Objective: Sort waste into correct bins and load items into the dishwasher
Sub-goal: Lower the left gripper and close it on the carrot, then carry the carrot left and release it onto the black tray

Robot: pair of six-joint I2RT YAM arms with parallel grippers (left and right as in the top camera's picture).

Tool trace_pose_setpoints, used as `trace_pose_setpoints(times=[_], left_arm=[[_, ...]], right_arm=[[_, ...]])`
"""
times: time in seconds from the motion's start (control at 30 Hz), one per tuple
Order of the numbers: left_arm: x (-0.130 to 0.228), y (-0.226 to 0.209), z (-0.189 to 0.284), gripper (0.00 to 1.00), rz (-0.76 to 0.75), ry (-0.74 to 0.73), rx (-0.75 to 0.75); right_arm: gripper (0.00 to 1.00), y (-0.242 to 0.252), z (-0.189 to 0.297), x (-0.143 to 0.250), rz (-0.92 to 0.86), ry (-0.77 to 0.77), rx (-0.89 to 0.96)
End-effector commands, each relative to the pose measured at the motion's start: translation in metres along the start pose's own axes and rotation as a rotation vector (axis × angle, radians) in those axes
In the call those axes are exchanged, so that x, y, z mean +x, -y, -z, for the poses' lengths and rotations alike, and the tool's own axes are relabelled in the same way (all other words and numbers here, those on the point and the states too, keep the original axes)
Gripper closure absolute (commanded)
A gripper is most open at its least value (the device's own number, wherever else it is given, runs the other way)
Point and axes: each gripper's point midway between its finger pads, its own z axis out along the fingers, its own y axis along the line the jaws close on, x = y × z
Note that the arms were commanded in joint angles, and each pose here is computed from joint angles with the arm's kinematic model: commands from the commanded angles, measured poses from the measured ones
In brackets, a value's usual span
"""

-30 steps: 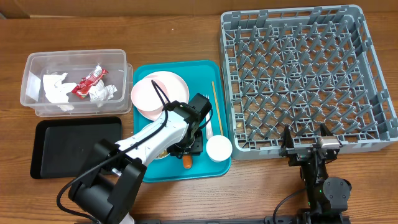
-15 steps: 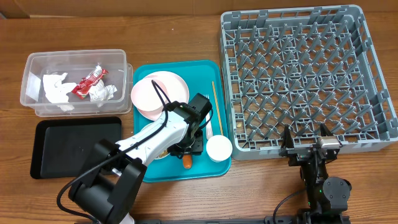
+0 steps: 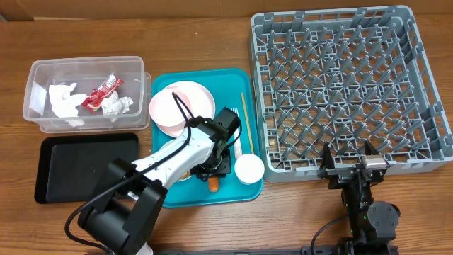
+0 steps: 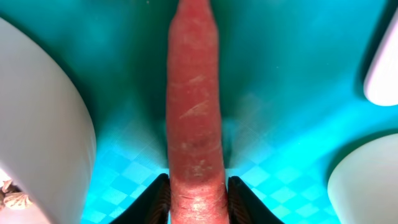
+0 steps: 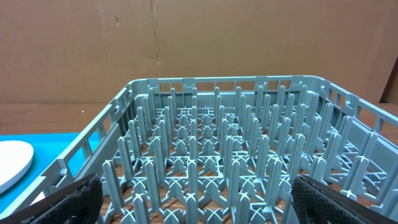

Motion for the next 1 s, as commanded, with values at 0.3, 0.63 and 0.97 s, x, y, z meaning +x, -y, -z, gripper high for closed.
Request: trace_pose_setpoints(times=[0.3, 0.63, 0.97], left_arm=[[0.001, -0.002, 0.003, 0.89, -0.018, 0.012, -0.004], [-0.019, 0.015, 0.041, 0.96, -0.065, 0.058, 0.021], [-0.055, 0.028, 0.13, 0.96, -0.068, 0.185, 0.045]], right_arm=[[0.0, 0.0, 0.0, 0.001, 0.001, 0.007, 0.001], [0.0, 0.0, 0.0, 0.001, 0.001, 0.007, 0.001], [0.0, 0.0, 0.0, 0.001, 0.001, 0.007, 0.001]])
